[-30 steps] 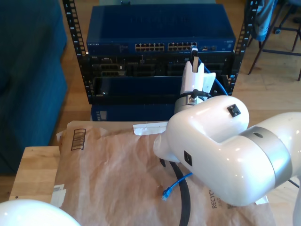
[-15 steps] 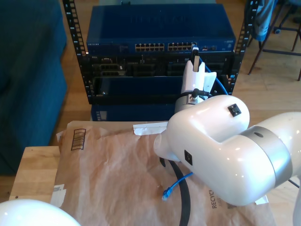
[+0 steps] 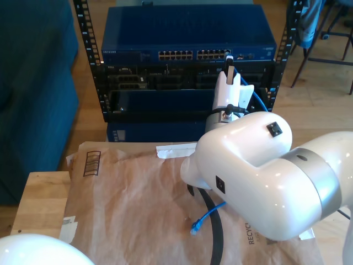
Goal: Grab the cable and plug it in
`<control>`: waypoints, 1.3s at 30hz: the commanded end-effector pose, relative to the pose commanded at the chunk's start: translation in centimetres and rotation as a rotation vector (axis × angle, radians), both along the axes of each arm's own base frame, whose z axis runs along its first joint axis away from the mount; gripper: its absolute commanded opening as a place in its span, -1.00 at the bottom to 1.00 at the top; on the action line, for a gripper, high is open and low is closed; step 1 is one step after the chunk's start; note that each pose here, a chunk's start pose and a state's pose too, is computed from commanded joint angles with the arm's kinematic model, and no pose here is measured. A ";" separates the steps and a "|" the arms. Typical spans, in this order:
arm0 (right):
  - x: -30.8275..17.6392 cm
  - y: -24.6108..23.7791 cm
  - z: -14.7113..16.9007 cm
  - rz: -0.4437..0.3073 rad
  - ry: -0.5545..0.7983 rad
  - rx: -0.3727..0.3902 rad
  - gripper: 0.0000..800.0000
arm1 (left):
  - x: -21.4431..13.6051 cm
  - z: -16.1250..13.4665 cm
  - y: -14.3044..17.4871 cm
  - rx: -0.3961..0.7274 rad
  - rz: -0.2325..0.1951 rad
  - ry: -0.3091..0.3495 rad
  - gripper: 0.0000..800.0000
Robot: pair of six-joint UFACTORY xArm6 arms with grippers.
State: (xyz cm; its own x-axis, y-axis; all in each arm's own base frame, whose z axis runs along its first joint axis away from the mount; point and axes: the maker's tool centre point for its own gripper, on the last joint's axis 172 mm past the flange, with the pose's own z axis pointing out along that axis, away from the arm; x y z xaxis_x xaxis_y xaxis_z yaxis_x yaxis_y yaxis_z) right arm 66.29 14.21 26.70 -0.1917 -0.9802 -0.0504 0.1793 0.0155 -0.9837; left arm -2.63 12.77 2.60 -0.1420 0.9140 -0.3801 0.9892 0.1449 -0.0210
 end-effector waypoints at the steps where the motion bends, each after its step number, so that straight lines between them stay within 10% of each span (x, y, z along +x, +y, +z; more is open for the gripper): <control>1: 0.1 0.1 0.2 0.000 -0.005 0.003 -1.00 | 0.0 0.0 0.0 0.000 0.001 0.001 1.00; 39: -1.0 -0.7 0.8 -0.013 -0.022 -0.008 -1.00 | 0.0 0.0 0.0 0.000 0.000 0.000 1.00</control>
